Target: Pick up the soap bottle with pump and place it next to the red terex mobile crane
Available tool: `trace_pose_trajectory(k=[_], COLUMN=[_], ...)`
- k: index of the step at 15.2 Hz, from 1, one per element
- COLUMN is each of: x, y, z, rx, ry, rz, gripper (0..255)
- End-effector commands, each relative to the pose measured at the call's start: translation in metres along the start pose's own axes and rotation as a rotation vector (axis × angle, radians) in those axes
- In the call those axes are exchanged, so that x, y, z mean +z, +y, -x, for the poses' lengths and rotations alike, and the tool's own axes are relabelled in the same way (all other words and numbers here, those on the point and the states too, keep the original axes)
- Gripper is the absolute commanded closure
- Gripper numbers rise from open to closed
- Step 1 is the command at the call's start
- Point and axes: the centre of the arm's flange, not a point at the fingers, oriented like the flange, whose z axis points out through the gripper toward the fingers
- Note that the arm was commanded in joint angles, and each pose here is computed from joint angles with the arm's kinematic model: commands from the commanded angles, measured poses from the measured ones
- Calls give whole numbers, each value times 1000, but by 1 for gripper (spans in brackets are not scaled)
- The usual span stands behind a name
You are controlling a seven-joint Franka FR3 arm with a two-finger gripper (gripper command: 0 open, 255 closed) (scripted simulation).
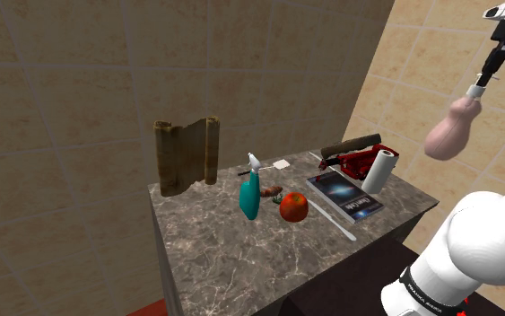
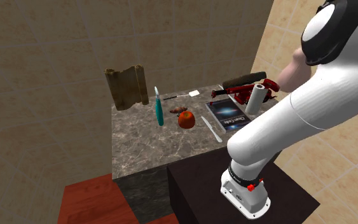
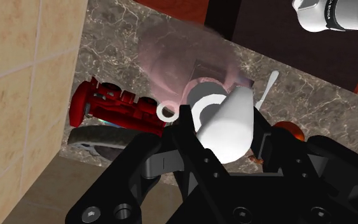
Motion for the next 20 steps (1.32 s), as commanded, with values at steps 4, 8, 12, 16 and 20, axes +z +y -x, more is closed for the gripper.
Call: trace_pose_trajectory(k=[4,8,12,16,20], x=[26,47,68,90,111], y=[0,1,1,1,2], z=[-1,-2,-2,-3,-3], rx=[0,0,0,0,0], ry=[1,1,1,1,1], rz=[1,1,1,1,1], gripper=[255,255,255,255,255])
